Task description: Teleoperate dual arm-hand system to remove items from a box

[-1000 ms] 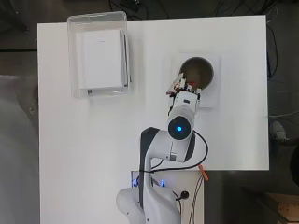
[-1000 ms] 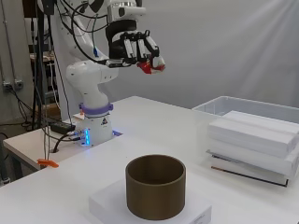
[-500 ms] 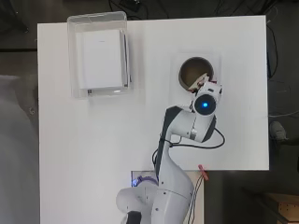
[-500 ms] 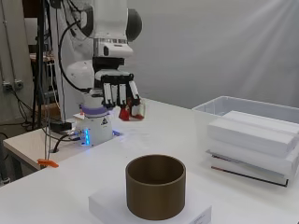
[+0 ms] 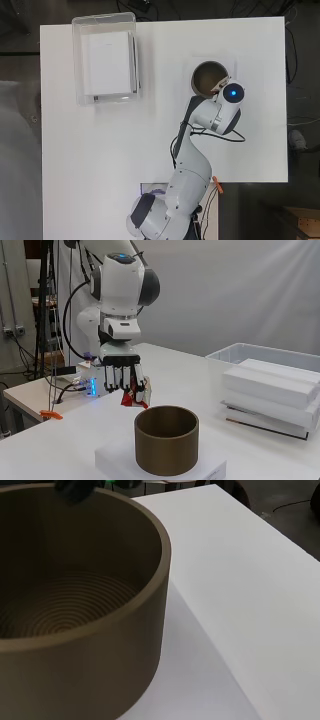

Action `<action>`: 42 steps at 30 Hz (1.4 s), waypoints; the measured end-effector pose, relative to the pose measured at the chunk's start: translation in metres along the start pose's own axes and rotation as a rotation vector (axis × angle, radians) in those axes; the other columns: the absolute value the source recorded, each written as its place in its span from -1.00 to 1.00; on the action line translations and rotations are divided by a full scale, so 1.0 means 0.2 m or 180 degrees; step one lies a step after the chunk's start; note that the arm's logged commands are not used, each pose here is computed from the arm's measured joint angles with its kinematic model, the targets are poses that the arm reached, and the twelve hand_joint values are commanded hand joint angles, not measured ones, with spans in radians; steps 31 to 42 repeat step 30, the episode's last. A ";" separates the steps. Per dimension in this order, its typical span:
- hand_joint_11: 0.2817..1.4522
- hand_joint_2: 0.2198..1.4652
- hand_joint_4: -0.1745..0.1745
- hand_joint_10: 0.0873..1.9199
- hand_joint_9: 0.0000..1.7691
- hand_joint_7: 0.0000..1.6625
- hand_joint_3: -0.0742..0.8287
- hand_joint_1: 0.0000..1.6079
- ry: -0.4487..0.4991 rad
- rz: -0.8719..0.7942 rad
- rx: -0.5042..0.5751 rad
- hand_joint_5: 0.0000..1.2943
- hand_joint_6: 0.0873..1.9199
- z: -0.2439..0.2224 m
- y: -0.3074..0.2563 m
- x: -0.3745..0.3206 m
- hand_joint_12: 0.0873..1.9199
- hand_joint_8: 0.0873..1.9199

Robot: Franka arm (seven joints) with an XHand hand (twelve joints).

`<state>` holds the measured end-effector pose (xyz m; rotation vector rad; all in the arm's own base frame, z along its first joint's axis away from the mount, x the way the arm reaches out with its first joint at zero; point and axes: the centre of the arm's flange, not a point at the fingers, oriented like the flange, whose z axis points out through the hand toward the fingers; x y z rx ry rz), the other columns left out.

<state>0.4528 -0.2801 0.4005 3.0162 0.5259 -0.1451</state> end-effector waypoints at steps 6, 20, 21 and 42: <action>-0.50 0.29 -0.05 -0.98 -0.14 -0.12 -0.83 -0.04 -0.0050 -0.0378 0.0232 -0.21 -1.00 -0.18 0.02 0.20 -1.00 -0.99; -0.71 0.11 0.13 -1.00 -0.32 -0.44 -0.89 -0.39 0.0934 -0.1161 0.0758 -0.40 -1.00 -0.85 -0.58 0.64 -1.00 -1.00; -0.72 0.09 0.14 -1.00 -0.33 -0.45 -0.88 -0.39 0.0986 -0.1287 0.0756 -0.42 -1.00 -0.92 -0.70 0.66 -1.00 -1.00; -0.73 0.10 0.21 -1.00 -0.38 -0.47 -0.83 -0.42 0.1153 -0.1617 0.0781 -0.44 -1.00 -1.15 -1.26 0.39 -1.00 -1.00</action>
